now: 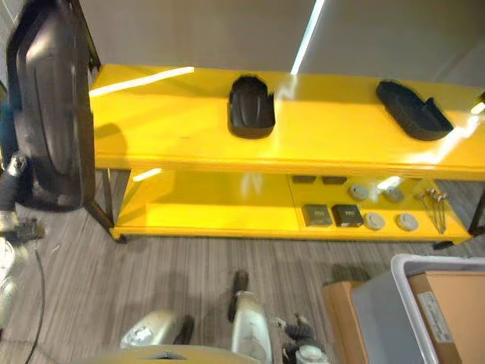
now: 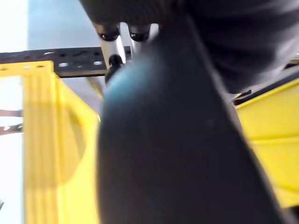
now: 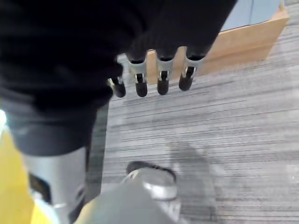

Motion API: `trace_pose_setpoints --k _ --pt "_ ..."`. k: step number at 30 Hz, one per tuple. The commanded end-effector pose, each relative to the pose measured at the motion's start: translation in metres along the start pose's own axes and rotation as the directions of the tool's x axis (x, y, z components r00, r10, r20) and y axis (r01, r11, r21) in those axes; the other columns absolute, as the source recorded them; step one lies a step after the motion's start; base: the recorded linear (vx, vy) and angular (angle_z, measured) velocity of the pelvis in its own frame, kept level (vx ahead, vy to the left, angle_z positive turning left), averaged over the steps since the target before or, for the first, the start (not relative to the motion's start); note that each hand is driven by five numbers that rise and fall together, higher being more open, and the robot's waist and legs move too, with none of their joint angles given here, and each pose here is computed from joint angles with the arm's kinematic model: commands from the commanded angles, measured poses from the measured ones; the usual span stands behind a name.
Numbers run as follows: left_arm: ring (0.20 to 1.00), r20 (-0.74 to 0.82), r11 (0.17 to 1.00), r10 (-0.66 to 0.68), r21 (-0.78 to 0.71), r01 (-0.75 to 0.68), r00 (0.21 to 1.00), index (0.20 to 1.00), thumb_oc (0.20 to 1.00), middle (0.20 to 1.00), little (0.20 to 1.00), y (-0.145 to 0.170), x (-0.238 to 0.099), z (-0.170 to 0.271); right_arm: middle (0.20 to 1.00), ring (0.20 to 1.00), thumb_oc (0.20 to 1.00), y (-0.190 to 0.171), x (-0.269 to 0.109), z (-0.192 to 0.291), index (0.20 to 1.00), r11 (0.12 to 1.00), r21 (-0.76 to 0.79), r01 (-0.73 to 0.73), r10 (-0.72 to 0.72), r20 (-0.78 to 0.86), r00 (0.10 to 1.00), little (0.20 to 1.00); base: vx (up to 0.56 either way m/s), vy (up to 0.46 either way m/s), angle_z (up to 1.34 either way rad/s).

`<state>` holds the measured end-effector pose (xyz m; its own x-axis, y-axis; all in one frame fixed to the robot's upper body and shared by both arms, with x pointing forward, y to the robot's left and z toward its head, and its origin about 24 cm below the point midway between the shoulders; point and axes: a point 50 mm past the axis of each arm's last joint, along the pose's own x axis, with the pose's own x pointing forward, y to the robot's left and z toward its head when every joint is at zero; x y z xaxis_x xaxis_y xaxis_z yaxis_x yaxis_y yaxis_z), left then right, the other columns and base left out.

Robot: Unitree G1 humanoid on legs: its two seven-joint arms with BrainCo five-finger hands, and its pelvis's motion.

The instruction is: Move parts from the plastic box to the shelf.

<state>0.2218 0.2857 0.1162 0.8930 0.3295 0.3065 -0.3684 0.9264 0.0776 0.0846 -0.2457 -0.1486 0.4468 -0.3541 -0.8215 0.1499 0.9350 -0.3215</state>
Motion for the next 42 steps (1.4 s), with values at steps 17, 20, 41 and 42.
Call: trace_pose_setpoints --k 17,20,41,42 --pt "0.200 0.238 0.997 -0.050 -0.051 0.063 0.970 0.200 0.200 0.200 0.200 -0.018 0.011 0.042 1.000 1.000 1.000 -0.036 0.001 0.001 1.000 0.994 -0.070 0.080 -0.084 -0.042 0.996 1.000 0.17 -0.112 0.16" --pt "0.200 0.241 0.995 -0.064 -0.063 0.081 0.968 0.200 0.200 0.200 0.200 -0.024 0.013 0.042 1.000 1.000 1.000 -0.040 0.002 0.000 1.000 0.993 -0.073 0.095 -0.098 -0.038 0.994 1.000 -0.04 -0.008 0.06" --pt "0.200 0.109 0.980 -0.185 -0.049 0.191 0.977 0.200 0.200 0.200 0.200 -0.051 0.034 0.029 1.000 1.000 1.000 -0.033 -0.005 -0.007 1.000 0.994 -0.013 0.109 -0.109 -0.037 0.993 1.000 0.03 0.132 -0.06" --pt "0.200 0.090 0.980 -0.183 -0.060 0.189 0.979 0.200 0.200 0.200 0.200 -0.053 0.035 0.026 1.000 1.000 1.000 -0.033 -0.004 -0.007 1.000 0.994 -0.017 0.108 -0.108 -0.041 0.993 1.000 0.06 -0.042 0.01"
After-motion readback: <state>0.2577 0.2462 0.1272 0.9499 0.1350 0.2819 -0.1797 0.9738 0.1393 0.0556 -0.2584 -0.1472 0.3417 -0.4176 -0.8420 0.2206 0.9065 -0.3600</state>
